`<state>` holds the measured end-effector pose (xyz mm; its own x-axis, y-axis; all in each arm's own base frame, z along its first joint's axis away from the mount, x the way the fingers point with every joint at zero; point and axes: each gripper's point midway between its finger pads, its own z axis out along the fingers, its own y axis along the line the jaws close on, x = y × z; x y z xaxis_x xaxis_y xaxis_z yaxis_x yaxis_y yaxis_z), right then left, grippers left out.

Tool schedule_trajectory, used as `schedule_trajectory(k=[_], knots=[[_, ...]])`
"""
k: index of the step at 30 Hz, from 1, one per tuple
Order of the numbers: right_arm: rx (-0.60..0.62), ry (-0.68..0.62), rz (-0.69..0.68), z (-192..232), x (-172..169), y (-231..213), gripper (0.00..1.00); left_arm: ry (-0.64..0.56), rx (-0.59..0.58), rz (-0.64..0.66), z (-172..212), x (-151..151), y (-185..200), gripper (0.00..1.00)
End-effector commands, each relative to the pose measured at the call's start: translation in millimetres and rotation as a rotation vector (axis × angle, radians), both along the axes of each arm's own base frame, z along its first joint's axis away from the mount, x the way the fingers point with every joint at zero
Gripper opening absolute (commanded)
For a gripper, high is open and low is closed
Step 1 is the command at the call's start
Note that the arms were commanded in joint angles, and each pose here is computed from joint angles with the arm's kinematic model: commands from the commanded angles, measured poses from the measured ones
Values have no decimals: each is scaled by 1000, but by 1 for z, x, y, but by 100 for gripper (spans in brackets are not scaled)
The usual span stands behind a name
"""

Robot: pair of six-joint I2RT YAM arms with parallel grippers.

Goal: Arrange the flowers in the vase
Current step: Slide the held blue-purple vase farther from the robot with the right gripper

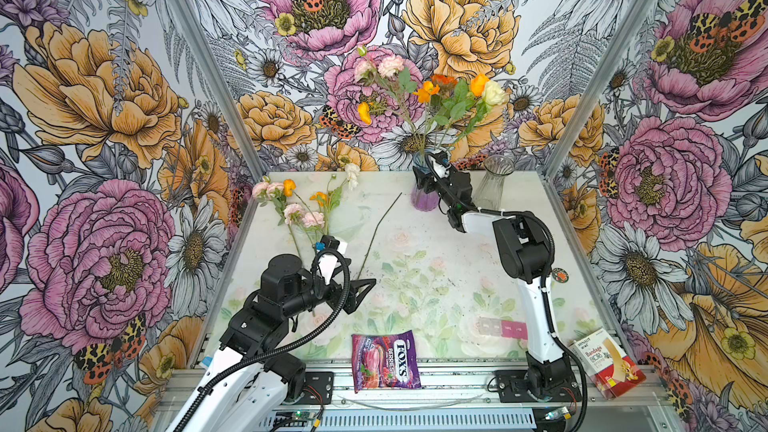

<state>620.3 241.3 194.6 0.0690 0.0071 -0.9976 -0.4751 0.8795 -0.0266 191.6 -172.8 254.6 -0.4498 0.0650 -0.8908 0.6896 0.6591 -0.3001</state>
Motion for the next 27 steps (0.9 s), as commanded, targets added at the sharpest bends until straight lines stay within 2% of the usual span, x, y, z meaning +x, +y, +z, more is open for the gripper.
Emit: schedule_trajectory(k=[1, 3, 7, 27], knots=[[46, -159, -17, 61, -2, -6, 84, 1, -23, -18, 1, 0, -2, 99], [38, -154, -19, 60, -3, -6, 87, -1, -26, -18, 1, 0, -2, 99], [34, -147, -25, 60, -5, -9, 99, 0, -29, -20, 2, 0, -2, 99], [-13, -73, -15, 32, -22, -14, 99, -3, -40, -26, 4, -1, -2, 99]])
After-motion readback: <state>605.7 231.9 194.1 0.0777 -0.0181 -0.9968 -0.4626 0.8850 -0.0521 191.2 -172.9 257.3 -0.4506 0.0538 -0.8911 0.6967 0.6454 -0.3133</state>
